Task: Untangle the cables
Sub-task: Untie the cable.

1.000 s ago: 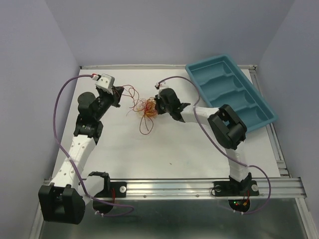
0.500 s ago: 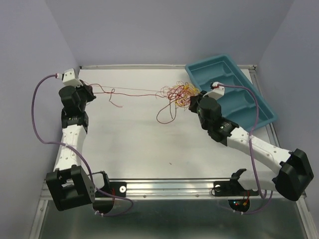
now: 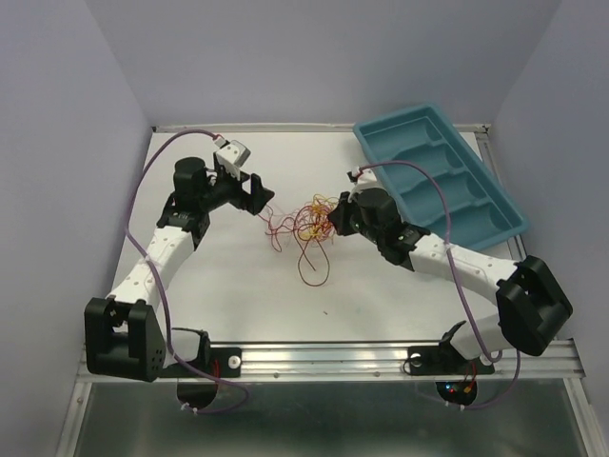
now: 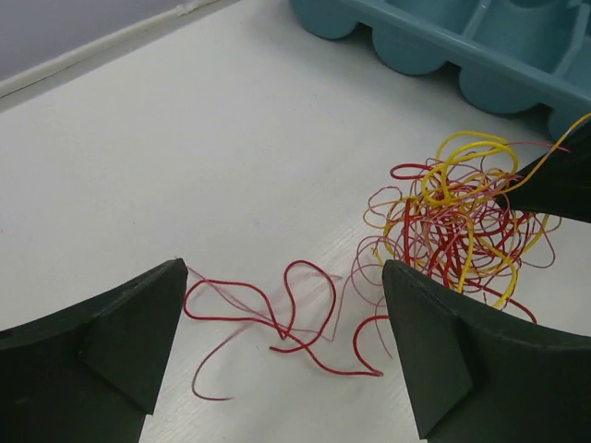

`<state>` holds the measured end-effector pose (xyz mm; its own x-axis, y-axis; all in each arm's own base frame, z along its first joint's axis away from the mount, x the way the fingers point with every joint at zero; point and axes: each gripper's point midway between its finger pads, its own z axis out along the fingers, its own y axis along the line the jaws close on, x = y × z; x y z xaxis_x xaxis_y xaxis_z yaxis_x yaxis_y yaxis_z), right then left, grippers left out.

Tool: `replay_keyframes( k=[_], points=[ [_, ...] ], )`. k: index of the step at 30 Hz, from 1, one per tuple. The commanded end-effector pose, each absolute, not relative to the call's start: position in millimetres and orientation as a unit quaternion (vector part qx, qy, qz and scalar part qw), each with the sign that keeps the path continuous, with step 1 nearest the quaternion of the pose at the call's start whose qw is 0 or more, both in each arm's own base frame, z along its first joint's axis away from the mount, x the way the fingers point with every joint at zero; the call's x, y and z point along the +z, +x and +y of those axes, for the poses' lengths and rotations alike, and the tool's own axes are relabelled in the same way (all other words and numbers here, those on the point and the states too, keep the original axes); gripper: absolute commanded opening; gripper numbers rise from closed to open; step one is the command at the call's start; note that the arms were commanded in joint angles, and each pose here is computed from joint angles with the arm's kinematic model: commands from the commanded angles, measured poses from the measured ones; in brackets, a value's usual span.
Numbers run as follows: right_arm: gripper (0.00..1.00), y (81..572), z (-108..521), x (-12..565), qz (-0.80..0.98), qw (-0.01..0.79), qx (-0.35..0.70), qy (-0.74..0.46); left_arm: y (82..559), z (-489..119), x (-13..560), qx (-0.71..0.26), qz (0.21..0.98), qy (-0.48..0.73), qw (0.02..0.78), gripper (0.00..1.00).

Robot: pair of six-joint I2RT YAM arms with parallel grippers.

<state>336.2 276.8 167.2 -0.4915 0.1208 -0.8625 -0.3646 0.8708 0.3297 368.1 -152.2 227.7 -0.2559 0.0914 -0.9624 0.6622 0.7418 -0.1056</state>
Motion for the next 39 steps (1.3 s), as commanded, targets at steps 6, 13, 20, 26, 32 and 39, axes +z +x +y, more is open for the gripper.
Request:
replay_keyframes(
  k=[6,13,20,26,32,39],
  points=[
    [0.06,312.6,335.8,233.9,0.746,0.546,0.339,-0.176,333.7,-207.6,230.0,-0.283,0.69,0.394,0.537,0.99],
    [0.07,304.5,343.4,237.6,0.738,0.548,0.348,-0.186,325.7,-239.7,186.8,-0.294,0.713,0.43,0.47,0.94],
    [0.09,317.9,324.4,234.8,0.754,0.565,0.308,-0.132,364.8,-235.1,166.4,-0.205,0.772,0.37,0.473,0.0],
    [0.01,355.2,236.6,219.3,0.784,0.607,0.109,0.064,399.5,-149.6,226.6,-0.109,0.763,0.201,0.604,0.0],
    [0.04,349.4,180.7,237.5,0.746,0.642,0.042,0.172,404.2,-75.5,264.3,-0.01,0.749,0.054,0.661,0.0],
    [0.12,328.3,130.0,271.0,0.694,0.675,0.009,0.251,397.5,-35.0,285.0,0.048,0.726,-0.029,0.686,0.0]
  ],
)
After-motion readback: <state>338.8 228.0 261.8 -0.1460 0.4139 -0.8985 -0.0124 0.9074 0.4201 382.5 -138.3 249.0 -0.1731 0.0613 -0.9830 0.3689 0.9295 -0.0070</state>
